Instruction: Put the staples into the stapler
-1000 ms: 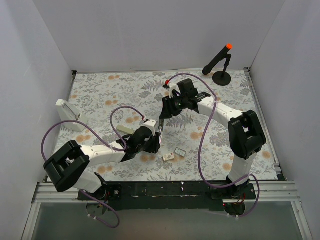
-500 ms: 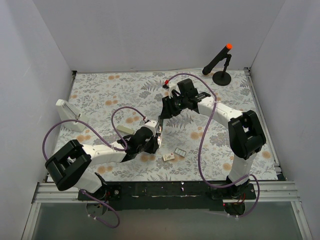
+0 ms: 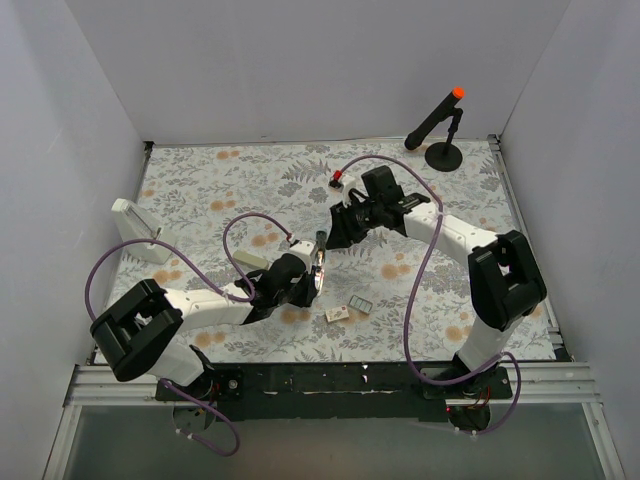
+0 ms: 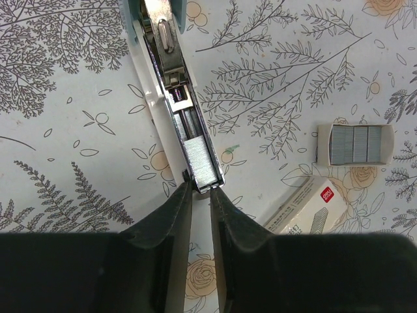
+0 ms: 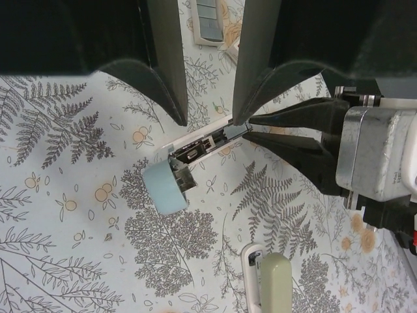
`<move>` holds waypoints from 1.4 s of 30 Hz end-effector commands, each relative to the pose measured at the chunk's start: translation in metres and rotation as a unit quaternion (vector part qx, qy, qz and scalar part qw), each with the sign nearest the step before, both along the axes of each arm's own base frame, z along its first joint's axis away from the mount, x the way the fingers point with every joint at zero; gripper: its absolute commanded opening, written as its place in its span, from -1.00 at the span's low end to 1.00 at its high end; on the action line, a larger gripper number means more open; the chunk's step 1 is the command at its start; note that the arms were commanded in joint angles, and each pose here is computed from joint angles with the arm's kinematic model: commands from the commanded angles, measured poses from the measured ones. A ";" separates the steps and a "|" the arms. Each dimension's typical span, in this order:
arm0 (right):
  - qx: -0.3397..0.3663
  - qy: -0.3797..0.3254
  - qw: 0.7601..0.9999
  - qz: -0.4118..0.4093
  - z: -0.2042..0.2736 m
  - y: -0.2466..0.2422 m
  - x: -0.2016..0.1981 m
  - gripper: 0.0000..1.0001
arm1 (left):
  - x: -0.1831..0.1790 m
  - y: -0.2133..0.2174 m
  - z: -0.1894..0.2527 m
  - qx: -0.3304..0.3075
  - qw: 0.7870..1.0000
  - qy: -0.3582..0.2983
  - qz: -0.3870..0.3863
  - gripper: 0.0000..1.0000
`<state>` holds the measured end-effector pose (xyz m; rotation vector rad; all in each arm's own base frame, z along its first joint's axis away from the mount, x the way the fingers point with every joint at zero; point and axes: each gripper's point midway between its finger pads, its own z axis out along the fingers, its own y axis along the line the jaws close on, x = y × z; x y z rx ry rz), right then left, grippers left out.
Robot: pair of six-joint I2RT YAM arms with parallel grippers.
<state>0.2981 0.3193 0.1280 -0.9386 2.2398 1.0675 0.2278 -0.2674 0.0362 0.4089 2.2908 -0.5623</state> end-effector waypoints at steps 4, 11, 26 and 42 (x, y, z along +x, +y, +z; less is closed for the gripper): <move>0.023 -0.048 0.998 -0.015 0.027 0.000 0.013 -0.07 | 0.003 -0.001 0.004 -0.003 1.000 -0.011 0.002 -0.67; 0.044 -0.044 0.997 -0.036 0.042 0.013 0.045 0.10 | 0.002 0.000 0.005 -0.004 1.000 -0.010 0.002 -0.68; 0.048 0.027 0.998 0.002 0.016 0.026 0.037 0.01 | 0.004 -0.001 0.007 -0.004 1.000 -0.013 0.003 -0.68; 0.040 0.012 0.997 0.061 0.018 0.022 -0.021 -0.15 | 0.010 0.002 0.010 -0.004 0.999 -0.018 0.027 -0.68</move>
